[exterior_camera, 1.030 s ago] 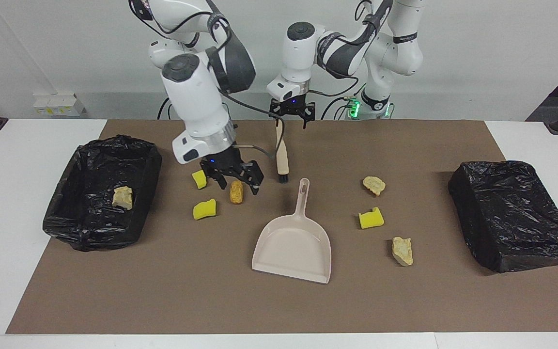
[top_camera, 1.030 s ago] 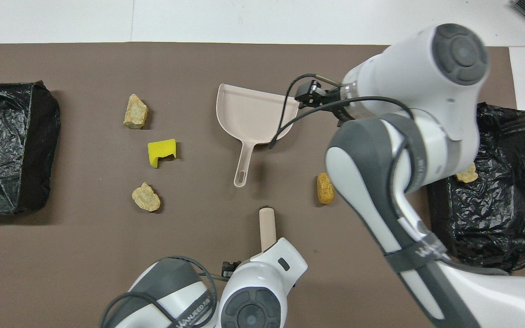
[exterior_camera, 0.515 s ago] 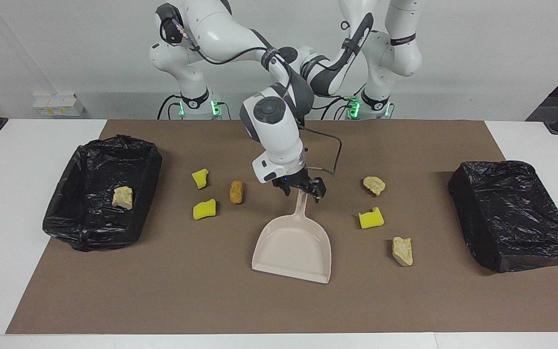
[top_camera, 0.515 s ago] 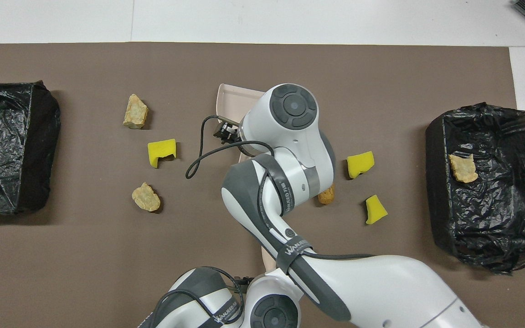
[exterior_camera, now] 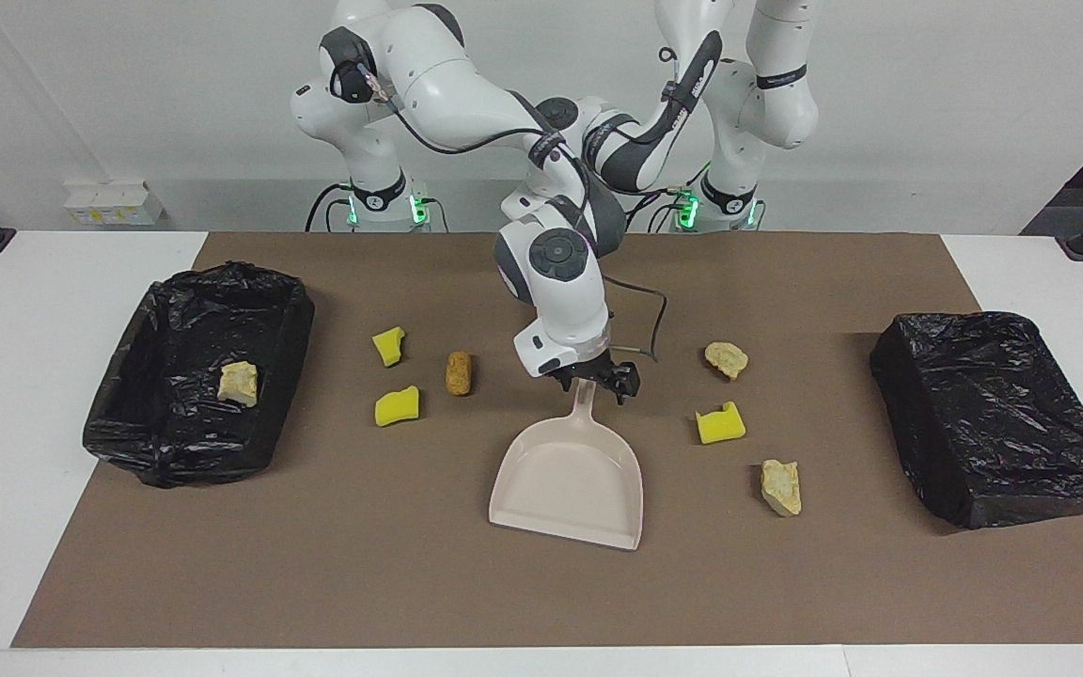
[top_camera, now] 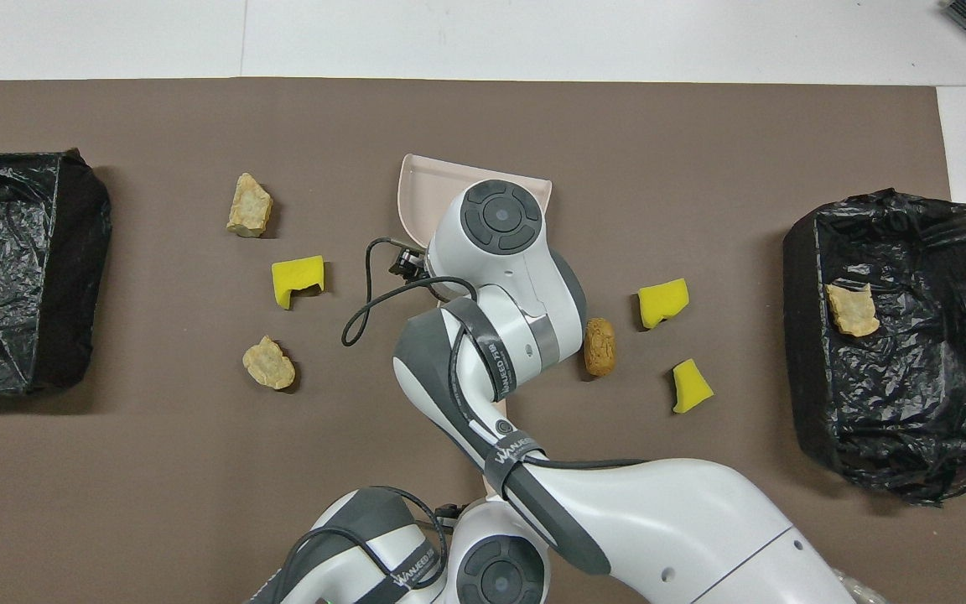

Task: Sweep and dump trash in bin
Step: 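Lift the brush with the left gripper while the right gripper positions the dustpan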

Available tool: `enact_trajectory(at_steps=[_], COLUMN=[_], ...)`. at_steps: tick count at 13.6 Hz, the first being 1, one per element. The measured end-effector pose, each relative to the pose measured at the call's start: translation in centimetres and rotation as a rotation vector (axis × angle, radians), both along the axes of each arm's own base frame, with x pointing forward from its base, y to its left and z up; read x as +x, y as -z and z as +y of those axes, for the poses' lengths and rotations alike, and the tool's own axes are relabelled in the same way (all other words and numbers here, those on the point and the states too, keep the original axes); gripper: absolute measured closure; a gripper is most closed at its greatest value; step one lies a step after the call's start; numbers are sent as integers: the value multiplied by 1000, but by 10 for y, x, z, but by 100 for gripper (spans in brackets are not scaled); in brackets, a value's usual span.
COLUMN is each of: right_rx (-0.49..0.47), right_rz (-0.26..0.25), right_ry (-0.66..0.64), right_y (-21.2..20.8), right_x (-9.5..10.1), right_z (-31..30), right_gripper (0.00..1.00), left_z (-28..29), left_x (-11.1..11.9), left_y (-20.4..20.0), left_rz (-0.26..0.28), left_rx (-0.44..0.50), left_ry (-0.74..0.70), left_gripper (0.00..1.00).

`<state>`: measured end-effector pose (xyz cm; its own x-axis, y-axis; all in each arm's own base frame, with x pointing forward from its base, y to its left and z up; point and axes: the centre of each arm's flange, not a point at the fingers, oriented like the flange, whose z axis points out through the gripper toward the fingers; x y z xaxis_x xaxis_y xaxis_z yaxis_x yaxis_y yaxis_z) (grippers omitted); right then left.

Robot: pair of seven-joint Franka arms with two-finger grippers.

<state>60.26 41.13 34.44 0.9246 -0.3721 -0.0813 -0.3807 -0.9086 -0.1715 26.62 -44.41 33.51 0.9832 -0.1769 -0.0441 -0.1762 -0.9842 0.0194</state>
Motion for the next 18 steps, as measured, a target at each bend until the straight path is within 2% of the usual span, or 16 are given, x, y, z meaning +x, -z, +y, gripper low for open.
enact_trajectory(at_steps=[1,2,5,7,10,13,15,16,18], right_rx=[-3,-5,-11,-22,-34,-47,-43,-51,-63], right_rz=[-1,0,10,31,44,64,17,-18,-52], right_ry=[-2,-3,-5,-8,-27,-120,-232,-305,-467], right_y=[0,0,1,2,1,-14,-40,-60,-93], right_x=[0,0,-1,-3,1,7,15,17,20], right_z=[0,0,-1,-2,-12,-35,-52,-62,-90], right_gripper=[1,9,45,67,68,68,68,68,68], left_z=[0,0,5,20,76,148,201,232,287], left_x=[0,1,3,14,55,113,153,176,218], left_y=[0,0,-4,-22,-54,-77,-79,-80,-79], left_rz=[0,0,18,39,53,52,48,27,-9], left_rx=[0,0,27,75,144,117,96,76,50], left_ry=[-1,-2,-9,-20,20,46,100,124,180], left_gripper=[63,74,74,74,74,74,74,74,74])
